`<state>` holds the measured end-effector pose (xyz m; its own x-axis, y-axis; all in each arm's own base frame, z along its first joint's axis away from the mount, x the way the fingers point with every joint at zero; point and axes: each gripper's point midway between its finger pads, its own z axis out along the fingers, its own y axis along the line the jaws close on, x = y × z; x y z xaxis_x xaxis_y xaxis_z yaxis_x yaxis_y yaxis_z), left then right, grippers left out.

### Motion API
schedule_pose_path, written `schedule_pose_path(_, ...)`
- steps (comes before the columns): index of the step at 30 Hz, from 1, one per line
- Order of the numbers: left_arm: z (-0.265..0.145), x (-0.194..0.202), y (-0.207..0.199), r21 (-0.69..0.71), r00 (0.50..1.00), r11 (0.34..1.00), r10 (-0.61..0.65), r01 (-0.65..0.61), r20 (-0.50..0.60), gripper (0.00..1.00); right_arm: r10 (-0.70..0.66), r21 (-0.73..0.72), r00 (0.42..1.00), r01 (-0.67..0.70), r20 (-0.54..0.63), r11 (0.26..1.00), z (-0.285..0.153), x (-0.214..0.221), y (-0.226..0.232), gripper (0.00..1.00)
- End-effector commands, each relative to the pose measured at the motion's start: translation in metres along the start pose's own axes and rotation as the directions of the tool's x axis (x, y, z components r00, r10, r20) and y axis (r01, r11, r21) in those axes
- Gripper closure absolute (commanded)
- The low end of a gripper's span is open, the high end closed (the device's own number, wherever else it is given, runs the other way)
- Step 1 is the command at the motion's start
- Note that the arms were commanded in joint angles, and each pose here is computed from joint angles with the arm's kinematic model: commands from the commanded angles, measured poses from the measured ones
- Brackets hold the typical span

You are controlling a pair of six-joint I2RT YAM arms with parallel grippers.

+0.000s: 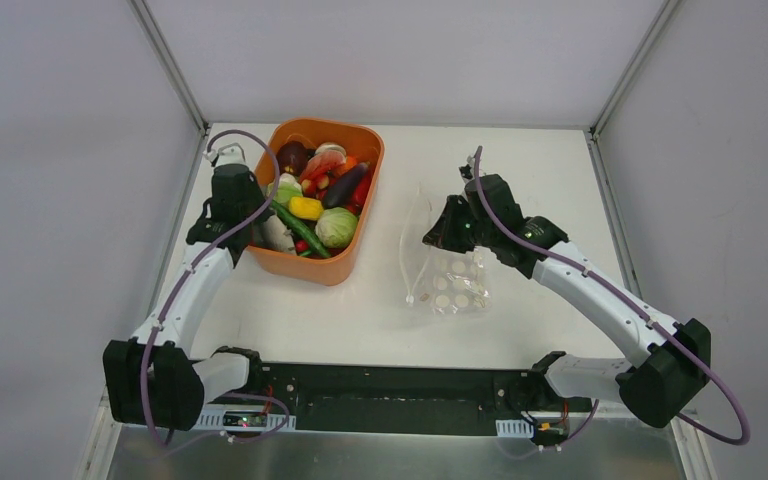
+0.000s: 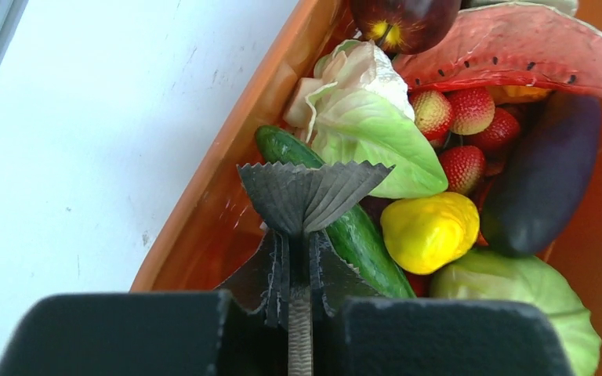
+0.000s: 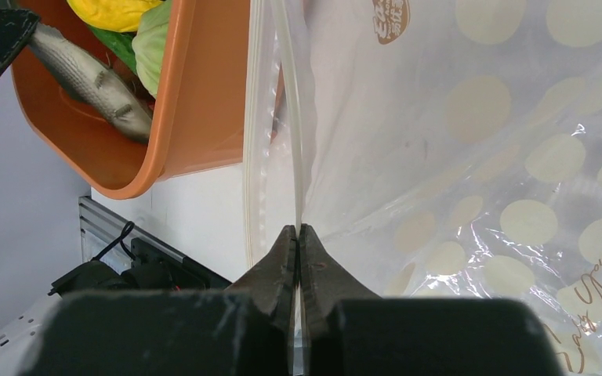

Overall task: Place the food in the zip-top bag and seal the zipper
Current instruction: Pick up the fake fish from the bin.

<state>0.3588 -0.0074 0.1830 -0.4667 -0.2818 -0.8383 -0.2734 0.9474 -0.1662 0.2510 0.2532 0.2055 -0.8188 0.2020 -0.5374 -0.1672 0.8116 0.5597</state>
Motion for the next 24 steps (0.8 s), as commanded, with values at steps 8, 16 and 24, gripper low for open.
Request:
schedule_pose_path(8, -0.058, -0.031, 0.002, 0.066, 0.982, 0.991, -0.128, 0.120, 0.139, 1.00, 0.003, -0.026, 0.998, -0.001, 0.060, 1.000, -0.011, -0.010, 0.004, 1.00)
schedule_pose_path(16, -0.122, -0.073, 0.009, 0.097, 0.943, 0.977, -0.211, 0.192, 0.259, 1.00, 0.043, -0.067, 0.995, -0.037, 0.092, 0.997, -0.013, -0.015, 0.012, 1.00)
schedule_pose_path(24, -0.161, -0.094, -0.022, 0.299, 0.912, 0.920, -0.331, 0.254, 0.244, 1.00, 0.079, -0.087, 0.991, -0.070, 0.109, 0.994, -0.012, -0.016, 0.014, 1.00)
